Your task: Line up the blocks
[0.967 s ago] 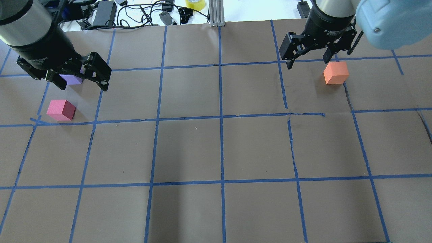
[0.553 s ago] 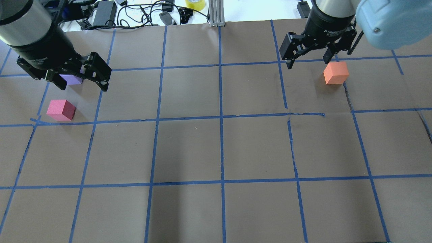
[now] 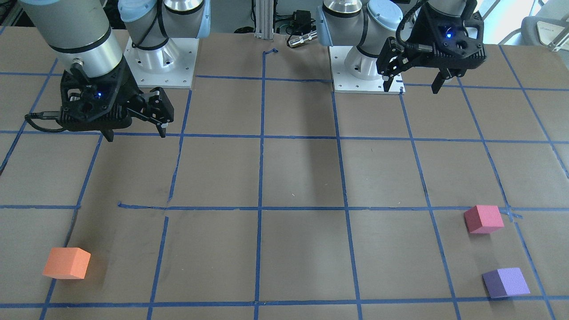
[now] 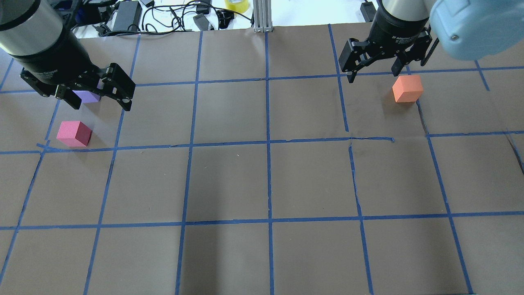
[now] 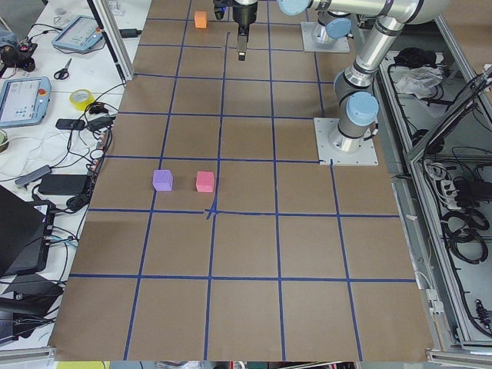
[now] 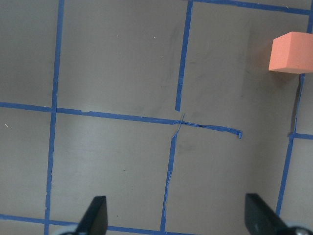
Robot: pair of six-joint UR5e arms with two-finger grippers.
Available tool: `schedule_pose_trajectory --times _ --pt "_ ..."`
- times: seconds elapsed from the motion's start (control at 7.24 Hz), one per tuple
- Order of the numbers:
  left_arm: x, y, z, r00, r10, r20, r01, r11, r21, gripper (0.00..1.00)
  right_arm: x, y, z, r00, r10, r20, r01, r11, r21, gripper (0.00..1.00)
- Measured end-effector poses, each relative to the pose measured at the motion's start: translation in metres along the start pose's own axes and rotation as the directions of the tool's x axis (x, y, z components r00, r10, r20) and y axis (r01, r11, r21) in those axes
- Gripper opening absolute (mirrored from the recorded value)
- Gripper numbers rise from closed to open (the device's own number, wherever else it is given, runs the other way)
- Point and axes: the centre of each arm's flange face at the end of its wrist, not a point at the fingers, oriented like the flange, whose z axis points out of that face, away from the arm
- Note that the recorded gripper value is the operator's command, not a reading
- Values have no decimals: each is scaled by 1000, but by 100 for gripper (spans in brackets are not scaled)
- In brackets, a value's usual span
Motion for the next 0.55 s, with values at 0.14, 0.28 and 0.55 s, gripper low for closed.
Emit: schedule_pose_trajectory --times 0.14,0.28,0.55 --pt "0 0 0 1000 0 0 0 1000 0 100 2 -1 1 1000 3 -1 -3 1000 -1 100" --pt "0 0 0 1000 -1 0 1 1000 0 100 8 -3 3 1000 10 -2 -10 1000 -5 100" --pt "0 0 0 1000 0 0 0 1000 1 100 41 -9 8 999 54 -5 -54 998 -17 100"
